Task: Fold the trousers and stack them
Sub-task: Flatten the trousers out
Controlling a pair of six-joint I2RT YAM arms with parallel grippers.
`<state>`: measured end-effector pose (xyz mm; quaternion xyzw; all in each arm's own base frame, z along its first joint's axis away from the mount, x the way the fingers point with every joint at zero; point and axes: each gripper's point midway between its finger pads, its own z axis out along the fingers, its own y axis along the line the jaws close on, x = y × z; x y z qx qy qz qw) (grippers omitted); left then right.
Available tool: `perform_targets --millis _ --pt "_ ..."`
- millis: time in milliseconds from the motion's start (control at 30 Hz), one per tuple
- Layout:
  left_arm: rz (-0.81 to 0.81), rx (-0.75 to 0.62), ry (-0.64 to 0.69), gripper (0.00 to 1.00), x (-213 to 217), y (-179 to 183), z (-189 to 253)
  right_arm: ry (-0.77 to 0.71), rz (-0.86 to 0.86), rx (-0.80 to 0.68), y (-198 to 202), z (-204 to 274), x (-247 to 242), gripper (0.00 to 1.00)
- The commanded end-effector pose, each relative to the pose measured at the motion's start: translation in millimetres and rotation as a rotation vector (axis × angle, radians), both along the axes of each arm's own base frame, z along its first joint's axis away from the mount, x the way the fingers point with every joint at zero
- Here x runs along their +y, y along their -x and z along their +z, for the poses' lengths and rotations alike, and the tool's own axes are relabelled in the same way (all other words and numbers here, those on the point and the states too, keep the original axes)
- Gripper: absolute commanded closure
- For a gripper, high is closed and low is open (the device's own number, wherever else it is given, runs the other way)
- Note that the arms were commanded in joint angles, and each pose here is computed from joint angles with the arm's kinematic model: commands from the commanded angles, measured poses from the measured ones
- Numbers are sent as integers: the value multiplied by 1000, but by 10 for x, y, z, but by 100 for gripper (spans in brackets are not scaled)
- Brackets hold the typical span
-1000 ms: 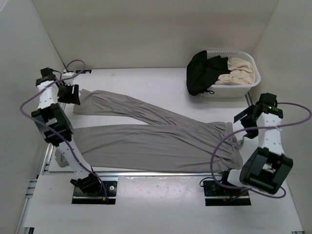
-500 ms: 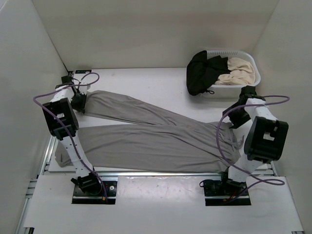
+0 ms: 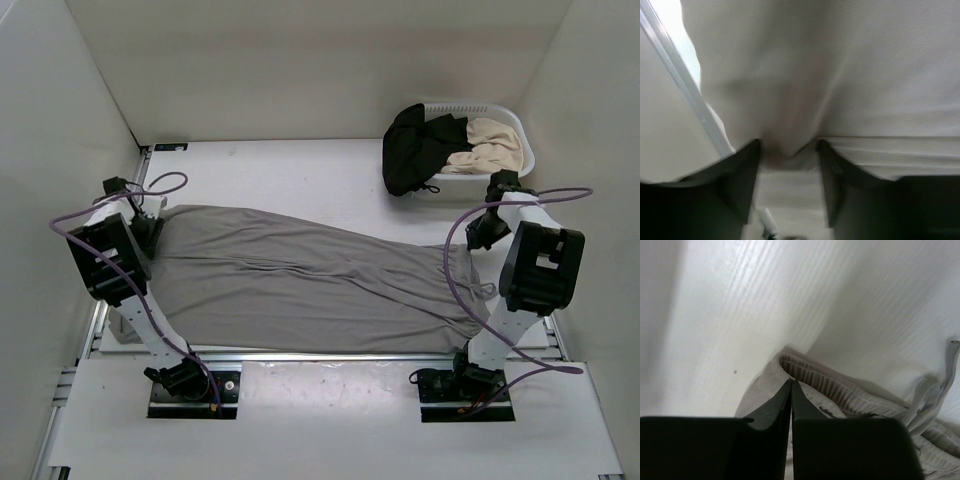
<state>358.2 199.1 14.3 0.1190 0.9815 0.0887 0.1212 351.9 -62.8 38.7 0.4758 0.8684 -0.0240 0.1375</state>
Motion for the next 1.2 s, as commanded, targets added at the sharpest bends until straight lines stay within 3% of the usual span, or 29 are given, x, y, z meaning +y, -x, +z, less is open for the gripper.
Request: perform_targets --millis 0,33,167,267,367,500,733,767,800,900,933,967,1167 --pt "-21 69 2 35 15 217 39 44 13 -69 -217 194 -106 93" --pt "-3 49 50 28 -60 167 92 41 29 -78 -243 221 -99 89" --pt "9 -150 112 25 -62 -489 720 56 76 -118 -255 435 -100 69" --pt "24 -228 141 23 -88 -866 935 74 99 -155 -267 550 -110 55" --pt "34 -253 148 21 -108 -1141 898 61 143 -166 -319 556 -80 47" --pt "44 -212 164 19 -134 -1324 549 18 175 -136 -425 416 1 31" --pt "110 -51 135 16 -7 -1219 -268 76 170 24 -353 116 -36 29" --pt "111 -38 139 20 -22 -1182 -308 74 160 23 -355 116 -34 29" --pt "99 -26 159 39 -66 -1149 -357 69 160 40 -327 79 -29 30" --pt "80 -7 198 68 -179 -1021 -350 30 159 48 -287 127 83 30" --pt "80 -5 199 82 -187 -1002 -335 41 147 67 -218 170 67 30" --pt "77 -8 207 86 -208 -991 -313 67 149 57 -225 253 57 30" --pt "61 -35 216 86 -233 -1015 -186 230 151 -16 -77 793 -147 30"
